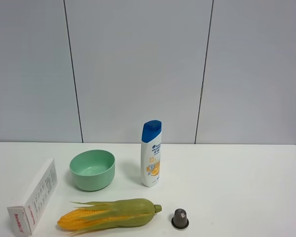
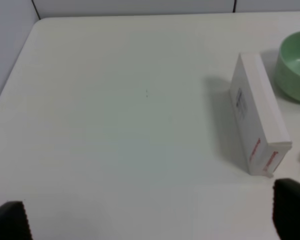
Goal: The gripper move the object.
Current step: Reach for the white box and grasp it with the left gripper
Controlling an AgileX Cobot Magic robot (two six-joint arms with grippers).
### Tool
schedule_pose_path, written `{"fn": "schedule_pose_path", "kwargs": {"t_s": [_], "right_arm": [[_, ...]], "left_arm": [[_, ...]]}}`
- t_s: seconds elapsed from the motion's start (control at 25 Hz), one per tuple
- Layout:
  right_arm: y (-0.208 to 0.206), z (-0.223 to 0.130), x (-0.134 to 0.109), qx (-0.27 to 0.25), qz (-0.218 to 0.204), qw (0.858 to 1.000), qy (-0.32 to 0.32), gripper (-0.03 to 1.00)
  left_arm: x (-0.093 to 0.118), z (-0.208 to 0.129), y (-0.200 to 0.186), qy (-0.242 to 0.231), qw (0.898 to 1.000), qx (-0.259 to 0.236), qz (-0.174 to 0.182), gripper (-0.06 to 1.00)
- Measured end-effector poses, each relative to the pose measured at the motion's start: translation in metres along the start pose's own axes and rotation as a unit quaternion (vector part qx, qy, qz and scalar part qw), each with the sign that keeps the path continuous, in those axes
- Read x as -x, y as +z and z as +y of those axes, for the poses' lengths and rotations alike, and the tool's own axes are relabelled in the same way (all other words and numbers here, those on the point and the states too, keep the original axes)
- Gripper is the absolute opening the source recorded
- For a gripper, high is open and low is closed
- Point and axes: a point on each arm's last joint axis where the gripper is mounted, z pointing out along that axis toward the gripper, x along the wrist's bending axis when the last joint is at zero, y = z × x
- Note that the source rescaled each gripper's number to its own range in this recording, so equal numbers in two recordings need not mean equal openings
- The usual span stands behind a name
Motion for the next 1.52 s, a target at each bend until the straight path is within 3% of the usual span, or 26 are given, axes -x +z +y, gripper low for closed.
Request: {"fn": "schedule_pose_path", "kwargs": {"t_s": [1.12,1.2,1.36,1.52], "right_arm": [[0.000,0.000,0.000,0.000,0.000,1.000,0.000,1.00],[0.000,0.000,0.000,0.000,0.000,1.000,0.000,1.00],[0.000,0.000,0.000,0.000,0.000,1.000,0.000,1.00],[0.000,0.000,0.000,0.000,0.000,1.000,0.000,1.00]], "left_arm": [[0.000,0.000,0.000,-0.001,1.000,0.000,-0.002,0.98],[0.002,0.004,-0.003,-0.006,1.000,0.016,-0.011,0.95],[0.005,0.031,-0.020,-0.016,0.994,0.105,-0.031,0.92],[0.007,0.053,-0.011,-0.017,0.994,0.103,-0.032,0.91]]}}
